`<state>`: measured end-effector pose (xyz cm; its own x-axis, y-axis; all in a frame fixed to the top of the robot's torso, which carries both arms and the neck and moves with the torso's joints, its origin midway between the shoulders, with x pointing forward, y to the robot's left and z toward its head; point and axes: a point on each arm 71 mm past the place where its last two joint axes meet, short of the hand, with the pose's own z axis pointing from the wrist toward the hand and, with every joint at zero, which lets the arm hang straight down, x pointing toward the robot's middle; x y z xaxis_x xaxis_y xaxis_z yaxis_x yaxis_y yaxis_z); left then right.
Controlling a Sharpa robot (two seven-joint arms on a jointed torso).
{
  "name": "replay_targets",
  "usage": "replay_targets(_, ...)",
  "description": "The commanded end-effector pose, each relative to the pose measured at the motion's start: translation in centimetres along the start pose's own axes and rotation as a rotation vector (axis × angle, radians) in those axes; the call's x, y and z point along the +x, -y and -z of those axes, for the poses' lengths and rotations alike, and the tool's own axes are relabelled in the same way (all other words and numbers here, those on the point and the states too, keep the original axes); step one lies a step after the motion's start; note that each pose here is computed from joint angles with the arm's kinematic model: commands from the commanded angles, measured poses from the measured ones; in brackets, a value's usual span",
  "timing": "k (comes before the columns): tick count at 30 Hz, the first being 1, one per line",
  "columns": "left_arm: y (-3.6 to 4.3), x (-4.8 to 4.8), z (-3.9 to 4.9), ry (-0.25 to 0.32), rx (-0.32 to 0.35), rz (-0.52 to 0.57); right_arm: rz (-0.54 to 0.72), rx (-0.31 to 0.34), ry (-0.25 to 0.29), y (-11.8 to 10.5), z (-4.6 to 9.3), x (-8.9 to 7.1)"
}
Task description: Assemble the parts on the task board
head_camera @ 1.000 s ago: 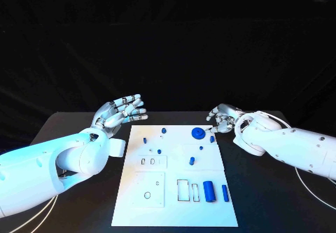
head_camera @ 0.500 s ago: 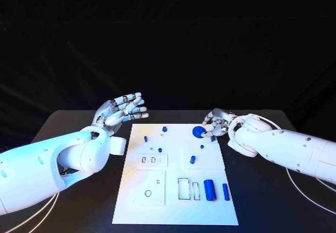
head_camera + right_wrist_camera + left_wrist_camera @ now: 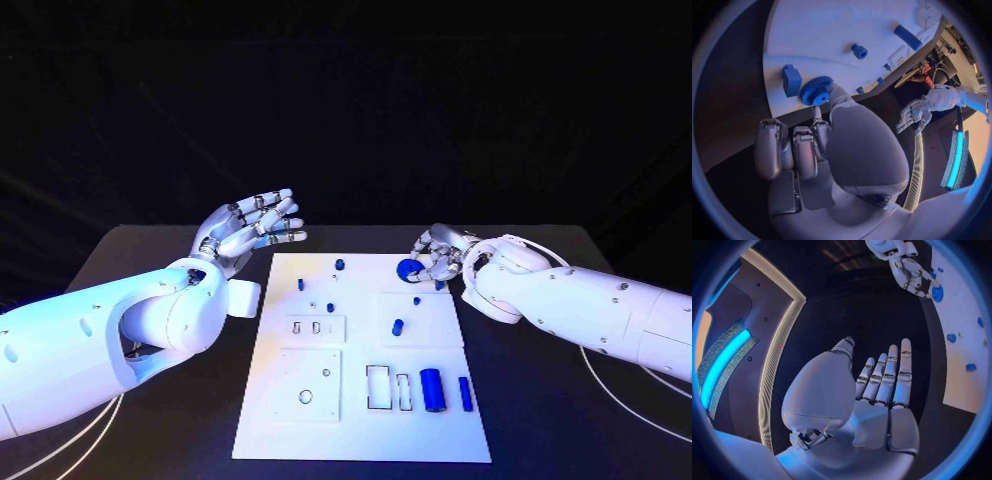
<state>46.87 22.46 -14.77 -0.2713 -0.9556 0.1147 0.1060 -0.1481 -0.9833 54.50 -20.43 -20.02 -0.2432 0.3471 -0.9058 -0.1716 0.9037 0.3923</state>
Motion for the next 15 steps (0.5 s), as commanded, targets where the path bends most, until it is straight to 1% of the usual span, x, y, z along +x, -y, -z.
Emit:
replay_targets(1, 0.19, 0.29, -0.08, -0.023, 0.017, 0.005, 0.026, -0.005, -0.002, -0.04, -0.05, 0.09)
replay_targets(15, 0.15, 0.27, -0.15, -0.023, 0.016, 0.005, 0.056, -0.003, -0.019, -0.04, -0.21, 0.56)
